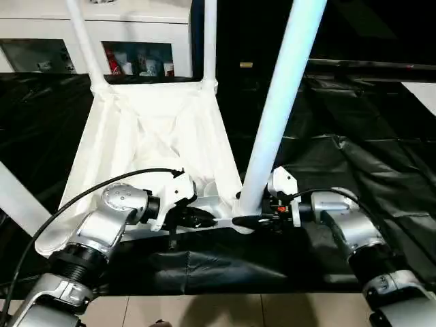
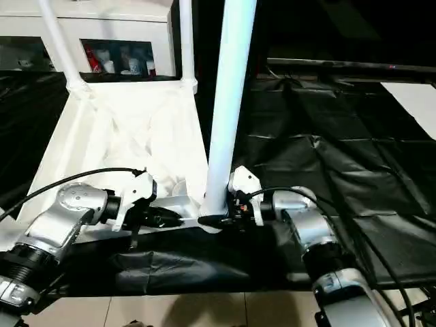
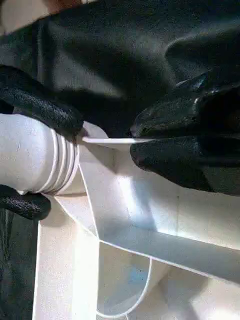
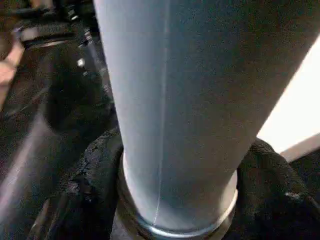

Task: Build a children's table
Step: Rotate leg to tighten

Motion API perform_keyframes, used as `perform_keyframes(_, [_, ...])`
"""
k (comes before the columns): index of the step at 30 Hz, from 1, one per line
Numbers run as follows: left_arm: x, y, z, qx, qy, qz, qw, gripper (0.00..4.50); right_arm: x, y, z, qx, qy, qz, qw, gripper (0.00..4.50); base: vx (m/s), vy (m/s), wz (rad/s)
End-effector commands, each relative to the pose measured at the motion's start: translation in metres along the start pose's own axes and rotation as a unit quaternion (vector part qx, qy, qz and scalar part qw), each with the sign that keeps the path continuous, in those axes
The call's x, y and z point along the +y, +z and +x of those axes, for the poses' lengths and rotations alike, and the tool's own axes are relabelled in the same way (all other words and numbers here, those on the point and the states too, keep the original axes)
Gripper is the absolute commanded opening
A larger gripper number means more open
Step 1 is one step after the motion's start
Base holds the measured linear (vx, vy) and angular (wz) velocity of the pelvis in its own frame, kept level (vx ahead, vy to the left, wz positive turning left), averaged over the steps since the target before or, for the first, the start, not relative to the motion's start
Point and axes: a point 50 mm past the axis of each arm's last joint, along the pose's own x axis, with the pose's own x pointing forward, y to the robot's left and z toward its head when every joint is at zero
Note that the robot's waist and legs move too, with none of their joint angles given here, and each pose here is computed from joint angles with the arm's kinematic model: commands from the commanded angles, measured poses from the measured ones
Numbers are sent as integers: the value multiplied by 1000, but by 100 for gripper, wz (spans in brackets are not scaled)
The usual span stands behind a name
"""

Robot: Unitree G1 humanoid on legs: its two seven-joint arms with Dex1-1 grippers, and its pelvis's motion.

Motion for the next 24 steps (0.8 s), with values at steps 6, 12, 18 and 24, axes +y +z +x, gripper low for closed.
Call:
perform_keyframes(6, [26, 18, 38, -24, 145, -47, 988, 0, -15, -12, 27, 8, -212, 60, 975, 272, 0, 0, 0])
perform_keyframes(12, [29, 42, 78, -44, 177, -53, 982, 0, -7, 1, 71, -25, -284, 102, 953, 272, 0, 0, 0])
perform_keyframes(18, [25, 39, 75, -38, 135, -38, 989, 0, -8, 9, 68, -55, -256, 99, 960, 363, 0, 0, 0])
perform_keyframes(24, [22, 27, 57, -20, 79, -15, 997, 0, -8, 11, 46, -58, -160, 58, 984, 397, 0, 0, 0])
